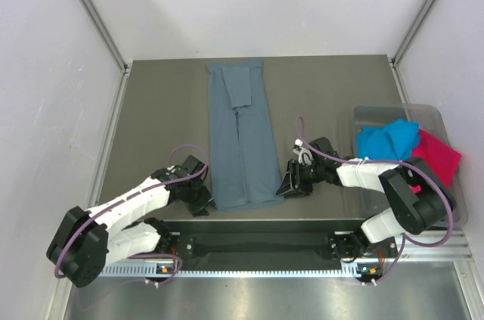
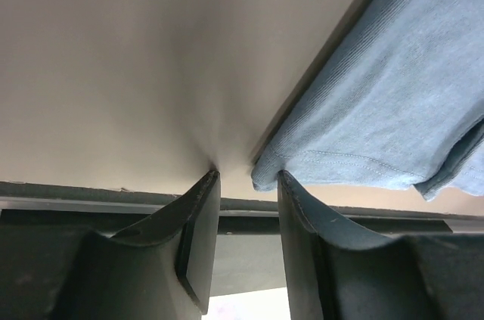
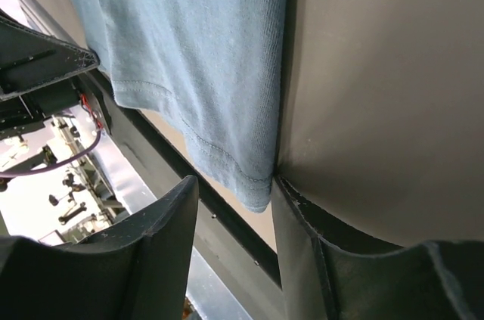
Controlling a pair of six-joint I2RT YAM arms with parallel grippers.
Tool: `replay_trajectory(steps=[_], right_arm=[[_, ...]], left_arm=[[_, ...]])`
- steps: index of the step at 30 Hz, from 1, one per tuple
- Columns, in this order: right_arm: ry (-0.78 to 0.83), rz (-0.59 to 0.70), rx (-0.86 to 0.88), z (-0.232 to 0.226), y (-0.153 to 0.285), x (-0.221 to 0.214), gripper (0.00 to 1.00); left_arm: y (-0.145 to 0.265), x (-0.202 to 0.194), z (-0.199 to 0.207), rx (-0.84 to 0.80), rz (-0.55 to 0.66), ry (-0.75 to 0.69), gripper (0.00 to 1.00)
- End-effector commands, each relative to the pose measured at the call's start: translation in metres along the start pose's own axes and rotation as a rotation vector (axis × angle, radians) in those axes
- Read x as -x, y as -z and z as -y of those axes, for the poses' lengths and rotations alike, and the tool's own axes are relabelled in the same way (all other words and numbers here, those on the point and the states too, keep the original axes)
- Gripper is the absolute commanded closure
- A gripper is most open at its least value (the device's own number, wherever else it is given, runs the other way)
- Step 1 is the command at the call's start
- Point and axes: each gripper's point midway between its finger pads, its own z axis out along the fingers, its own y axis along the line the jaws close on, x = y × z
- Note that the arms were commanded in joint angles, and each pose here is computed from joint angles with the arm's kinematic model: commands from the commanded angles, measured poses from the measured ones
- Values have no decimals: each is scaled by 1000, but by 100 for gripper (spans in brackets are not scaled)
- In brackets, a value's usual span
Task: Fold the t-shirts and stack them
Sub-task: Fold the tshirt
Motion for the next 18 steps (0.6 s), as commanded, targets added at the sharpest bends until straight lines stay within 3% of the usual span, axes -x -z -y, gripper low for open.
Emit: replay_trajectory(steps=[1,5,9,18], right_arm=[[7,9,-35,12,-5,-2,56],[4,7,-35,12,-6,-1,57],[3,3,-32,11,-6,-3,59],[1,-5,-33,14,-5,-7,61]], left_arm=[[8,11,13,-46,61,-13,59],[25,19,20,-90,117,-34,57],[28,25,30,-138,151,-30,48],[13,25,27,-73,122,-77,54]])
